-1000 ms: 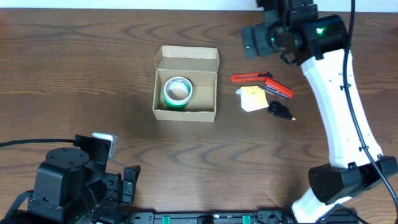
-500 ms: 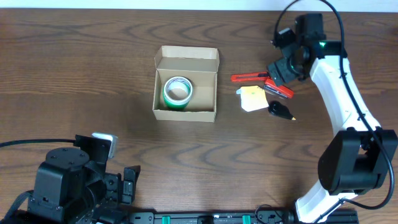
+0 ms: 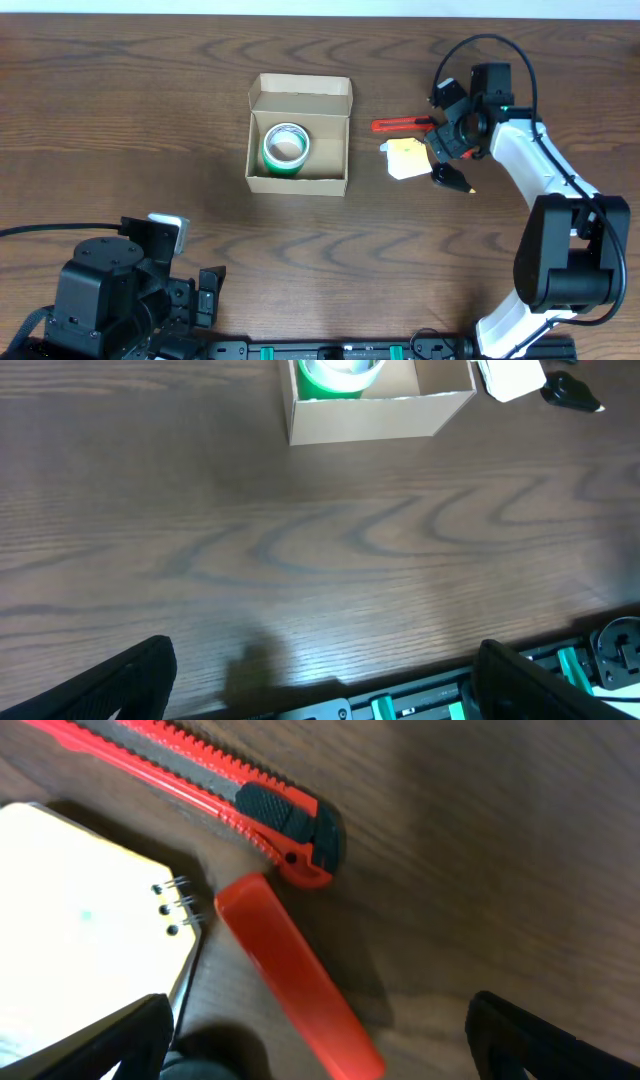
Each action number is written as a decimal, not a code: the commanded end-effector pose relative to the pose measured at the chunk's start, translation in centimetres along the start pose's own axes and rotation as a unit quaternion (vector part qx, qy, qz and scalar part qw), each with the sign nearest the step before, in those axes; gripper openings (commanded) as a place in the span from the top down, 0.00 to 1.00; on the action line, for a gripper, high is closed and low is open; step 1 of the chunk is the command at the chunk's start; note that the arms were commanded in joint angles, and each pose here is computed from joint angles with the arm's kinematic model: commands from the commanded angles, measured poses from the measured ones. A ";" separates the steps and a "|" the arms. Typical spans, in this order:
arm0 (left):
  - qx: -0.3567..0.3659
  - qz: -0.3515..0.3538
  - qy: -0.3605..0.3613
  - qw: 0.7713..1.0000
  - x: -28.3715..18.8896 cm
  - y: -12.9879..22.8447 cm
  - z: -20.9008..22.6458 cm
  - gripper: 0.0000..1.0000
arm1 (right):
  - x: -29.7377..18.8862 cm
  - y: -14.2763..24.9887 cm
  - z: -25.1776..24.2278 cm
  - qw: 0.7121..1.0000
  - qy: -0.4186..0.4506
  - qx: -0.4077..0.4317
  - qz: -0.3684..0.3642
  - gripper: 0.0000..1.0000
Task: Pack container
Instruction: 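Release the white tape and move the right gripper toward the red cutter, then grasp the red stapler with the right gripper and lift it, then lower the red stapler into the box and open the right gripper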
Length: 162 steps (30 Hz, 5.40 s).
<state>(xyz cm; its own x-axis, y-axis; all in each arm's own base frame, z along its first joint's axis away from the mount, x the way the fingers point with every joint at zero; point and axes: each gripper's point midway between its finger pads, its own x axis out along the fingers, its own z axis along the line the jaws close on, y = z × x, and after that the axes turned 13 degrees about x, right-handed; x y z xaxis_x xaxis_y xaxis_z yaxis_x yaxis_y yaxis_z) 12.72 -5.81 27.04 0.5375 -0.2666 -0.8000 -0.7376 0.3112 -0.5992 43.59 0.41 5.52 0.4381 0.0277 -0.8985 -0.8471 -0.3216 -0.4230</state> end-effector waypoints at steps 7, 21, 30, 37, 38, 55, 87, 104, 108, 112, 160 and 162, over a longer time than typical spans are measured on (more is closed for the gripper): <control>-0.002 0.003 0.002 1.000 0.1 0.1 -0.1 0.05 | 1.7 0.7 0.1 1.000 0.001 -0.016 -0.019 0.05; -0.002 0.003 0.002 1.000 0.1 0.1 -0.1 0.05 | 4.5 2.6 -0.3 1.000 -0.005 -0.005 0.010 0.20; -0.002 0.003 0.002 1.000 0.1 0.1 -0.1 0.05 | 4.7 2.5 -0.2 1.000 -0.011 -0.004 0.007 0.51; -0.002 0.003 0.002 1.000 0.1 0.1 -0.1 0.05 | 4.6 2.3 -0.2 0.999 -0.010 0.045 0.003 0.66; -0.002 0.003 0.002 1.000 0.1 0.1 -0.1 0.05 | 4.6 2.2 -0.2 0.999 -0.009 0.053 0.001 0.72; -0.002 0.003 0.002 1.000 0.1 0.1 -0.1 0.05 | -6.2 -7.4 -0.4 0.978 -0.028 0.135 -0.159 0.89; -0.002 0.003 0.002 1.000 0.1 0.1 -0.1 0.05 | -11.7 -7.6 23.1 0.909 -0.079 0.379 -0.152 0.98; -0.002 0.003 0.002 1.000 0.1 0.1 -0.1 0.05 | -6.9 -7.0 23.3 0.904 -0.026 0.399 -0.150 0.98; -0.002 0.003 0.002 1.000 0.1 0.1 -0.1 0.05 | -6.6 -6.8 23.3 0.906 -0.022 0.397 -0.146 0.98; -0.002 0.003 0.002 1.000 0.1 0.1 -0.1 0.05 | -6.6 -6.8 23.2 0.914 -0.018 0.377 -0.146 0.98; -0.002 0.003 0.002 1.000 0.1 0.1 -0.1 0.05 | -13.5 -10.9 22.6 0.925 -0.048 0.313 -0.211 0.48; -0.002 0.003 0.002 1.000 0.1 0.1 -0.1 0.05 | -16.2 -12.0 21.1 0.916 -0.041 0.313 -0.246 0.43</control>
<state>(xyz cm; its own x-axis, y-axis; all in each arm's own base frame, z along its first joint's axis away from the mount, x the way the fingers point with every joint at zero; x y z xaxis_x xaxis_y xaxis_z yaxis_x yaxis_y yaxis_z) 12.71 -5.80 27.03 0.5369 -0.2664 -0.8005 -0.7380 0.3113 -0.5986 39.78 24.65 15.47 0.7121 0.0882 -0.6966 -0.6782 0.3432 -0.6498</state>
